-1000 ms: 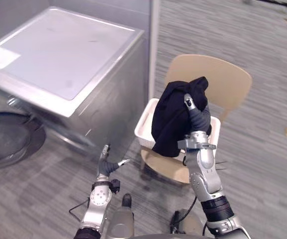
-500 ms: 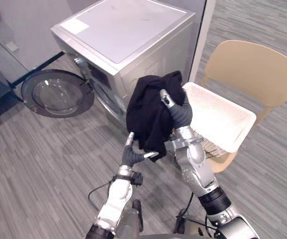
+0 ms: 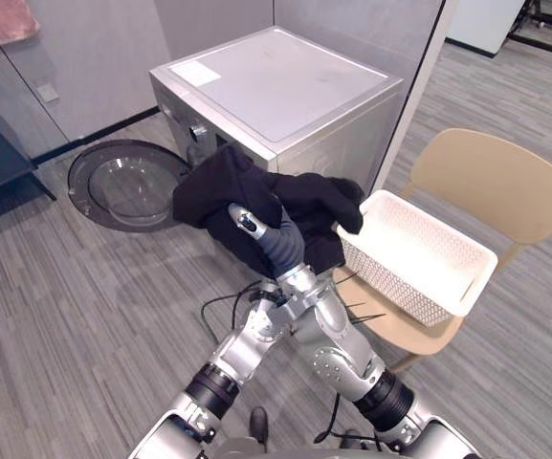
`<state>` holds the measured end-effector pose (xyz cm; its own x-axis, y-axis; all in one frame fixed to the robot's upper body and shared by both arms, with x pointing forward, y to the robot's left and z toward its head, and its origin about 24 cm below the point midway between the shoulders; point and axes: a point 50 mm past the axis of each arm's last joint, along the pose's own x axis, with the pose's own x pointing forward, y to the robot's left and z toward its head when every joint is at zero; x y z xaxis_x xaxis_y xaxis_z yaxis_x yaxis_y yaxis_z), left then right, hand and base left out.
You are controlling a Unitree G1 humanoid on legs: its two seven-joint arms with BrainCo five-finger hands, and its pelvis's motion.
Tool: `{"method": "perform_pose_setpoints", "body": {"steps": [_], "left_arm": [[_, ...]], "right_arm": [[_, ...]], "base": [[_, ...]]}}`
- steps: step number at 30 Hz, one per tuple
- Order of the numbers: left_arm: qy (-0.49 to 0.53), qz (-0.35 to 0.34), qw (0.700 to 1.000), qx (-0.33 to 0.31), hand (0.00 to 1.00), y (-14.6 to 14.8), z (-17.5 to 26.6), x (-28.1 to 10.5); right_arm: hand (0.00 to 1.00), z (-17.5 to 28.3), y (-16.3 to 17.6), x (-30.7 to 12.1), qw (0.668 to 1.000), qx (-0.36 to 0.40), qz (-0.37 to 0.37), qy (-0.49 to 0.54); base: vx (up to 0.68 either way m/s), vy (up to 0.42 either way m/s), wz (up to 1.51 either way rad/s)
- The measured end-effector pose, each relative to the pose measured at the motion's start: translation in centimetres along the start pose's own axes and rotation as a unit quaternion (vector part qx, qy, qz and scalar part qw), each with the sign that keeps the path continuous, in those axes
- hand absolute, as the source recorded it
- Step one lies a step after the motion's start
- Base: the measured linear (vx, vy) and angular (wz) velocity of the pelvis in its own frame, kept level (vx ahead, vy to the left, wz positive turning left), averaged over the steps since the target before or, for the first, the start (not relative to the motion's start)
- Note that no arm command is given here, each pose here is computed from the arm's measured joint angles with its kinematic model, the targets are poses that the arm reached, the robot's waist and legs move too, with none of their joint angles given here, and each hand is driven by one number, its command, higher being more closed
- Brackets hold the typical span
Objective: Pick up the laundry basket with both hands and put the clothes into the washing machine.
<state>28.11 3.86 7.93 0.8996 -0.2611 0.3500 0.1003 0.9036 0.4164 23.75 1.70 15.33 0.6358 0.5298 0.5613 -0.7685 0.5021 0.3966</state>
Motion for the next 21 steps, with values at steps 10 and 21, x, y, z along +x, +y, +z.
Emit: {"method": "perform_pose_setpoints", "body": {"steps": [10, 21], "left_arm": [[0.026, 0.034, 0.999, -0.003, 1.0, 1.4, -1.0, -0.9], [0.183, 0.127, 0.974, -0.033, 1.0, 4.6, -6.2, -8.3]], "right_arm": [[0.0, -2.1, -0.2, -3.1, 0.998, 0.028, -0.014, 0.046], [0.0, 1.3, -6.1, -8.2, 0.951, -0.26, -0.161, 0.052]], "base": [[0.01, -0.016, -0.11], [0.02, -0.001, 0.0]]}}
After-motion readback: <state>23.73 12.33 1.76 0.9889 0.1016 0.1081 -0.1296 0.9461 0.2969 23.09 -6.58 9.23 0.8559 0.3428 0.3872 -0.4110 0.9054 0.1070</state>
